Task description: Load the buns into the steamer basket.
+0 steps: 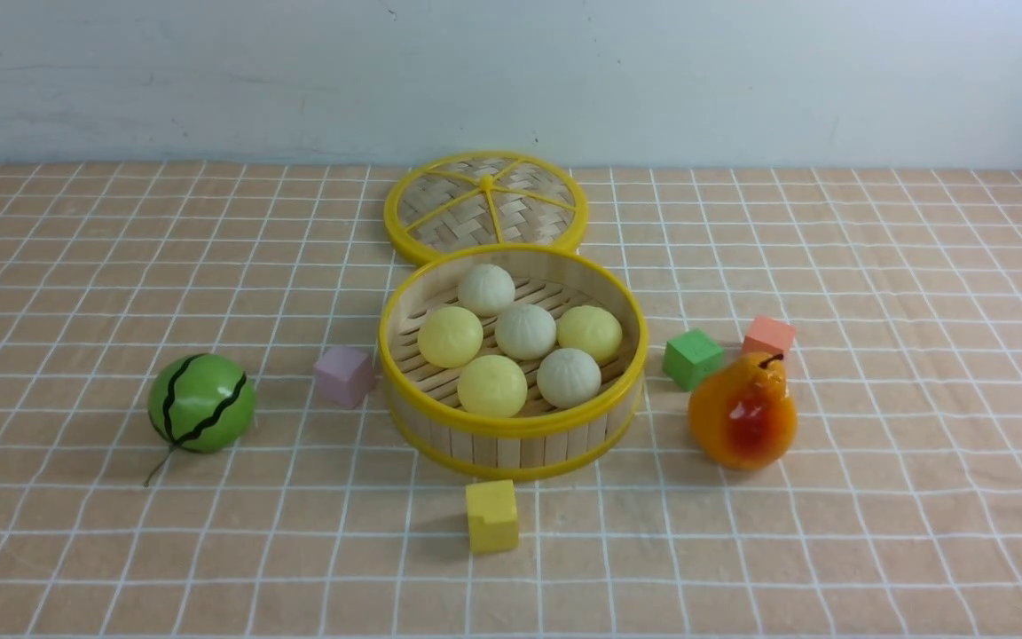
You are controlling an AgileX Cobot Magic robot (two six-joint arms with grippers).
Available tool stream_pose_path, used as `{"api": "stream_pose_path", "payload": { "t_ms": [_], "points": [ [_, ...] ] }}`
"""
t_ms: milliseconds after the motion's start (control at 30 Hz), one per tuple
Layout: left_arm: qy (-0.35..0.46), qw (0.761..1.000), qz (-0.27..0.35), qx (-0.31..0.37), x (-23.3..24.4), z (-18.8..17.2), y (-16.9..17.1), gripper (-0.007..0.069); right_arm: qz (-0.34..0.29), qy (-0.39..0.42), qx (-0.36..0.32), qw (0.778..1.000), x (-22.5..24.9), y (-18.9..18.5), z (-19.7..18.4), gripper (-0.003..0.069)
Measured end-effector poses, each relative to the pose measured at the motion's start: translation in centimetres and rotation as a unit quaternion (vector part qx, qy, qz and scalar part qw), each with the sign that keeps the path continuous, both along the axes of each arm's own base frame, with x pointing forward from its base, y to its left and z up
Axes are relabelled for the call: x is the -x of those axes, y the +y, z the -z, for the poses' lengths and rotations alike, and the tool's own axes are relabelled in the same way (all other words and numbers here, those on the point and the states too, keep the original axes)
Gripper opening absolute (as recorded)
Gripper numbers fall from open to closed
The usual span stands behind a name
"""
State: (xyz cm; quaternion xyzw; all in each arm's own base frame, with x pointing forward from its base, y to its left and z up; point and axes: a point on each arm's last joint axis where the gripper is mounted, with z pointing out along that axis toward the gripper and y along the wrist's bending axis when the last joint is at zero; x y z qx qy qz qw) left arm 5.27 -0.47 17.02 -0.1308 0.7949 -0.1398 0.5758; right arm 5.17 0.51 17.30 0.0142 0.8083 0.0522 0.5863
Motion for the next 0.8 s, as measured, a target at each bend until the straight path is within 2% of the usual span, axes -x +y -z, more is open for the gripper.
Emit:
{"api": "stream_pose_path", "payload": {
  "t_ms": [800],
  "points": [
    [0.000, 1.000, 0.000, 0.001, 0.00, 0.00, 0.00, -0.0005, 0.000, 0.000, -0.001, 1.000, -0.01, 0.00, 0.02, 0.0052]
  ]
}}
